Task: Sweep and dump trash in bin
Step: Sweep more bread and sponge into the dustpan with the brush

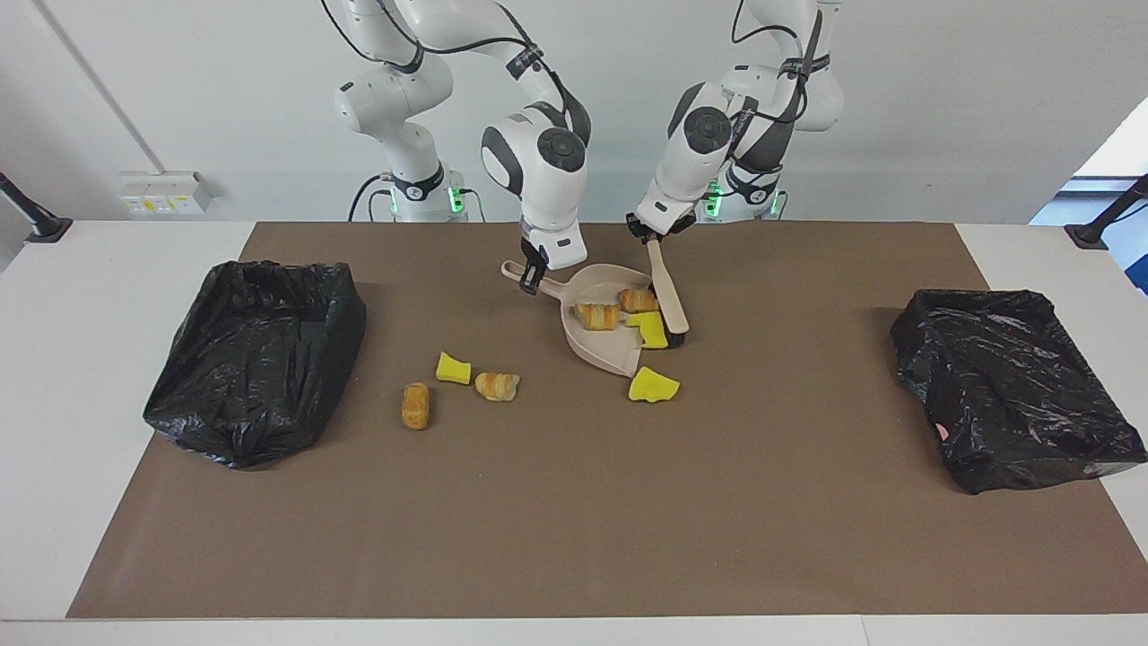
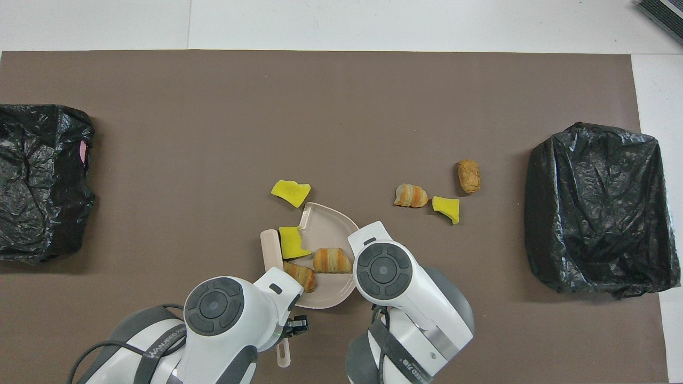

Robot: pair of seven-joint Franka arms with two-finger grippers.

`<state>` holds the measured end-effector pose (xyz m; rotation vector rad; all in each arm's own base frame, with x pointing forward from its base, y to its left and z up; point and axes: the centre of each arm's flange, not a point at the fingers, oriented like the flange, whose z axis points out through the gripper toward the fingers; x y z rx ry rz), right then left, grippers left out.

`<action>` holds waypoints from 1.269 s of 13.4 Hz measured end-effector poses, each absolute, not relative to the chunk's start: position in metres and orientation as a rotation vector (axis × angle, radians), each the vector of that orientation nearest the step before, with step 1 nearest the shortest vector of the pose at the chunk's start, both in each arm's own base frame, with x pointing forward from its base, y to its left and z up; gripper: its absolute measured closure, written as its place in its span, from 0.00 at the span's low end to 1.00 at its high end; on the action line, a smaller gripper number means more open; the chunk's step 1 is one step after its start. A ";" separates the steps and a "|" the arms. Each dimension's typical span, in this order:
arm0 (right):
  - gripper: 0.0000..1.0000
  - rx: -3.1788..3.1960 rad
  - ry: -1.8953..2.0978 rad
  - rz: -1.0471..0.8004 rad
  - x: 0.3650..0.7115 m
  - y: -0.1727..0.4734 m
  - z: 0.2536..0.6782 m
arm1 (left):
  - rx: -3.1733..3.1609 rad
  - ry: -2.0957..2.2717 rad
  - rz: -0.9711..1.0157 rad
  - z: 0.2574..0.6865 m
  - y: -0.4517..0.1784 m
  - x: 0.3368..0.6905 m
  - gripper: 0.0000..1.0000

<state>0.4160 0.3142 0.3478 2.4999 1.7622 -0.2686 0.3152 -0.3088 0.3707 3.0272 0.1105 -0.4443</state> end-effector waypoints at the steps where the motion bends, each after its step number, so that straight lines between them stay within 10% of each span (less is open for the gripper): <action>1: 0.68 2.500 1.762 -0.269 0.416 0.314 0.348 | 3.019 0.100 -0.433 0.376 -0.316 0.319 0.74; 17: 0.68 2.662 1.471 -0.256 0.411 0.319 0.348 | 2.971 -0.569 -0.235 0.442 -0.254 0.428 0.74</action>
